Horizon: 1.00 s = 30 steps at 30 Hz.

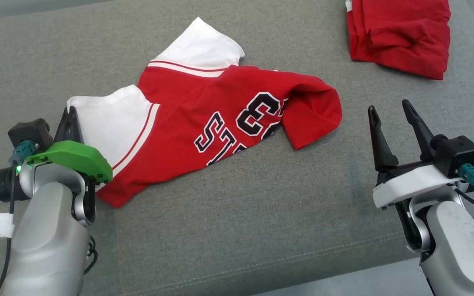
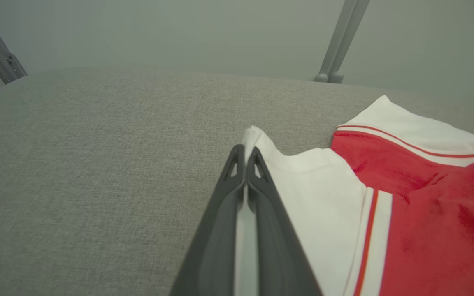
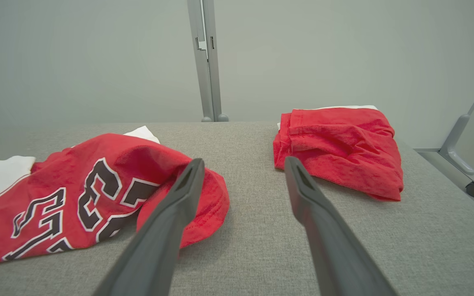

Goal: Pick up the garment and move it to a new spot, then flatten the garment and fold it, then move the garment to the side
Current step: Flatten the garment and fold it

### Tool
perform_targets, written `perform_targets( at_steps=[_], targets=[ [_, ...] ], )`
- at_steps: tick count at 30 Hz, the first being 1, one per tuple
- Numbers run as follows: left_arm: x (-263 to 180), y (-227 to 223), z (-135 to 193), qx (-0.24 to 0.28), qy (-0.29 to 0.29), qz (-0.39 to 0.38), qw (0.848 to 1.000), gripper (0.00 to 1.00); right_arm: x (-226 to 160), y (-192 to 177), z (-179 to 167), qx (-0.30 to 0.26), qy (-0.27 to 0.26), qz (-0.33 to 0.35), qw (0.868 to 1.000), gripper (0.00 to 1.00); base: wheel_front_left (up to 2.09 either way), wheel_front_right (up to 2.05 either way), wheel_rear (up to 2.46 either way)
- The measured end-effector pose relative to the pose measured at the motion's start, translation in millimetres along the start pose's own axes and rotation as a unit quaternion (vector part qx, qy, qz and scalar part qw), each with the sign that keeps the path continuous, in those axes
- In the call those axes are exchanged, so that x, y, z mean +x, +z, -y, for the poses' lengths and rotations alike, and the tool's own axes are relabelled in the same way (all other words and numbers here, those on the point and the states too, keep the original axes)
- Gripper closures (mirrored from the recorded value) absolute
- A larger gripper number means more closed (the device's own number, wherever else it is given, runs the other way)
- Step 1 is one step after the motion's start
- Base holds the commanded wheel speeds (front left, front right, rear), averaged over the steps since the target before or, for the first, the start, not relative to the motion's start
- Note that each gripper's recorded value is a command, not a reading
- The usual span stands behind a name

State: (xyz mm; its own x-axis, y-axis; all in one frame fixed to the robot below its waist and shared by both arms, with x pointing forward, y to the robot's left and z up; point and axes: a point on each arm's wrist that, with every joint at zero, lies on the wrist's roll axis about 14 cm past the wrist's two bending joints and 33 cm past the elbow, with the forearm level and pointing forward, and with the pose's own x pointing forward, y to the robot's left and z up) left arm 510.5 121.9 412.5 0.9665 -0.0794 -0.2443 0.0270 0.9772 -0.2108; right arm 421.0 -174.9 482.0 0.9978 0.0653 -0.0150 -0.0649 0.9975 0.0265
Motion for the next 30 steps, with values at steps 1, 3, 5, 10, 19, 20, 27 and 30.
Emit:
perform_targets(
  at_steps=[1,3,5,10,19,20,27,30],
  targets=[
    [-1.3,7.1,1.9,-0.004,-0.001,0.011,1.000,1.00,-0.2,-0.6,-0.9,-0.001,0.002,-0.001,1.000,0.00,0.00,0.00,0.00],
    [-4.7,22.4,3.2,-0.012,-0.001,0.032,0.999,1.00,-0.8,-1.2,-1.6,-0.001,0.004,-0.003,1.000,0.00,0.00,0.00,0.00],
    [-10.4,36.1,1.8,-0.021,0.002,0.052,0.998,1.00,-1.5,-0.6,-2.9,0.001,0.005,-0.003,1.000,0.00,0.00,0.00,0.00],
    [-30.8,92.6,-7.3,-0.027,0.007,0.136,0.990,1.00,-4.6,1.9,-6.3,0.005,0.010,0.001,1.000,0.00,0.00,0.00,0.00],
    [-92.7,154.6,-45.3,-0.039,0.050,0.248,0.967,1.00,-9.6,7.6,-28.5,0.011,0.039,0.006,0.999,0.00,0.00,0.00,0.00],
    [-99.6,149.2,-50.3,-0.041,0.057,0.245,0.967,1.00,-10.3,7.6,-31.5,0.011,0.043,0.006,0.999,0.00,0.00,0.00,0.00],
    [-135.6,94.1,-75.0,-0.056,0.103,0.194,0.974,1.00,-7.0,8.9,-51.3,0.017,0.075,0.007,0.997,0.00,0.00,0.00,0.00],
    [-150.0,67.2,-85.6,-0.061,0.124,0.165,0.977,1.00,-4.6,4.2,-57.0,0.015,0.087,-0.003,0.996,0.00,0.00,0.00,0.00]
  ],
)
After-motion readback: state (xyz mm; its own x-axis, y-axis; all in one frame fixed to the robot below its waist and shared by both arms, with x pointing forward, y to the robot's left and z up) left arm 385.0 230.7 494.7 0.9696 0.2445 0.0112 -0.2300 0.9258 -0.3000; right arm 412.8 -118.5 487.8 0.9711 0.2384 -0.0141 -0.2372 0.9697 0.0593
